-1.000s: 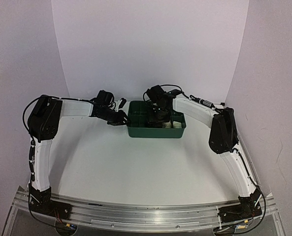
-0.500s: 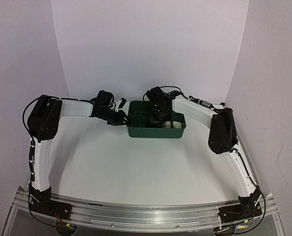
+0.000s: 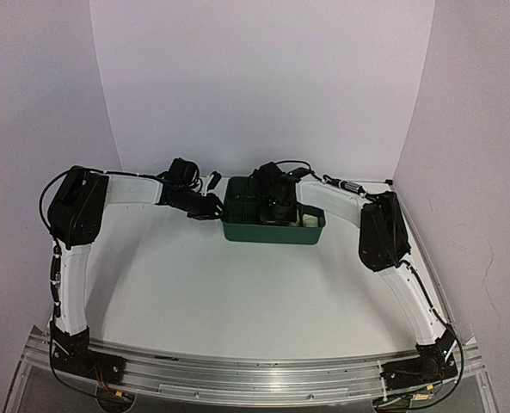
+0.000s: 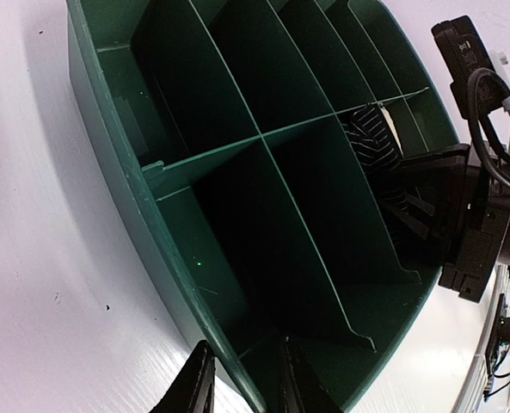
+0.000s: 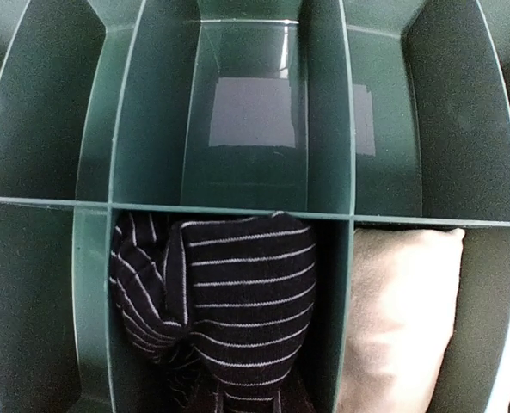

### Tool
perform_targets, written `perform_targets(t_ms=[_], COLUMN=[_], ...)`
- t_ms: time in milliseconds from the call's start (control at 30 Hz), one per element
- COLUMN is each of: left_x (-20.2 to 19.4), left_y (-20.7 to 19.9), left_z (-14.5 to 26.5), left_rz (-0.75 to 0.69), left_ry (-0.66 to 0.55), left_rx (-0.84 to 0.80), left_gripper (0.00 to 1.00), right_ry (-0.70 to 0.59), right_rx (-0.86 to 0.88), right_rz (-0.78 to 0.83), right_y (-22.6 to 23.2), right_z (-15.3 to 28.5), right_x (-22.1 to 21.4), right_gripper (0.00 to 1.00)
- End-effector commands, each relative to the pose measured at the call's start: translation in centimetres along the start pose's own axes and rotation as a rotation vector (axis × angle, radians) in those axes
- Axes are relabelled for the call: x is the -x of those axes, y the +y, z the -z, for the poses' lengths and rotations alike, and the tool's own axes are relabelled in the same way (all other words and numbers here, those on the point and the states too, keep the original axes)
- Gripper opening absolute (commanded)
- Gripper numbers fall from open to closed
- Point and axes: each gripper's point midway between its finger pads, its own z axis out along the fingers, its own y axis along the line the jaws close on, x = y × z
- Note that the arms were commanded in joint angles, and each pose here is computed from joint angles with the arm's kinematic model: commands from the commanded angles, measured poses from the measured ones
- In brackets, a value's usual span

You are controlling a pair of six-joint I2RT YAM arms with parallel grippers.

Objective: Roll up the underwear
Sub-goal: Place the underwear in the storage box.

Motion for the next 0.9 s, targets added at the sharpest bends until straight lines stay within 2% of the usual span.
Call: perform_targets(t_ms=[0, 100, 200, 433, 733, 867], left_x=[0.0, 0.2, 0.2, 0.3, 0.2, 0.3], left_y=[-1.1, -1.2, -1.1, -1.1, -1.1, -1.1], left_z=[1.2, 1.2, 1.2, 1.2, 1.3, 1.3], left_rz=[-0.036, -0.043, -0.042, -0.042, -0.044, -0.043], left_ry=[0.002, -0.003, -0.002, -0.005, -0.005, -0.006], left_rx=[0.001, 0.001, 0.001, 0.007, 0.01, 0.007], left_gripper=[0.24, 0.24, 0.24, 0.24, 0.24, 0.24], right_ry=[0.197, 0.153, 0.077, -0.09, -0.179, -0.194], right_rx=[-0.075, -0.046, -0.01, 0.103, 0.147, 0.14], right_rz=[0.027, 0.063, 0.092, 0.139, 0.142, 0.147], right_y=[-2.3, -1.9, -1.3, 0.5, 1.0, 0.9], right_z=[-4.2, -2.1, 1.4, 8.7, 12.6, 12.5], right_x=[-5.7, -3.8, -0.8, 5.1, 7.7, 8.0], right_gripper=[0.09, 0.25, 0.36, 0.48, 0.5, 0.45])
